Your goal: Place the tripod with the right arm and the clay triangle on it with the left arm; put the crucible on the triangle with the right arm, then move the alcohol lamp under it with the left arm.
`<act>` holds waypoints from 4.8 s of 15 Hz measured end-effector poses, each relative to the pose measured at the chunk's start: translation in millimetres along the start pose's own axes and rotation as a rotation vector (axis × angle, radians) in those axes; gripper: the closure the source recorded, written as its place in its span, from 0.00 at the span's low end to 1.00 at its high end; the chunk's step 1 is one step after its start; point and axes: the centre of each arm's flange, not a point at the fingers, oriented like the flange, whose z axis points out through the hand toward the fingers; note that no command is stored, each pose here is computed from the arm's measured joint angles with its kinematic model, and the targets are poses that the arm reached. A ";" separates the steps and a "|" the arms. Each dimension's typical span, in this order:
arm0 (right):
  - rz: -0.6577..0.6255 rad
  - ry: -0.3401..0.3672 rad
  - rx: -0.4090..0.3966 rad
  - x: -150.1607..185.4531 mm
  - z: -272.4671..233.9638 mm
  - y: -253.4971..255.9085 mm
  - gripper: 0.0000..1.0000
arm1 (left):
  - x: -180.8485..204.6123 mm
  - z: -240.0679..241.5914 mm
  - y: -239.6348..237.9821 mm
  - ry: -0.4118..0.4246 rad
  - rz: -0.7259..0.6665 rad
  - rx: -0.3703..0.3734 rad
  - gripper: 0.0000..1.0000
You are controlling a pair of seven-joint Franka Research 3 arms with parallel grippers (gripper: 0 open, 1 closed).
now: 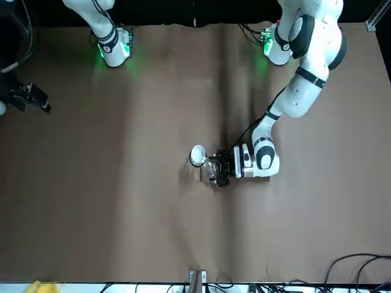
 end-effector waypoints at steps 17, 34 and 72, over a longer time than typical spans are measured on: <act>0.000 0.003 0.000 0.2 -0.4 0.0 0.00 | -2.2 -50.3 1.1 -0.020 -0.014 0.052 0.00; 0.000 0.004 0.000 0.2 -0.5 0.0 0.00 | 21.8 -59.2 -17.3 -0.014 0.031 0.072 0.67; 0.000 0.014 0.000 1.3 -1.5 0.0 0.00 | 17.1 -3.2 9.2 0.010 -0.051 0.062 0.70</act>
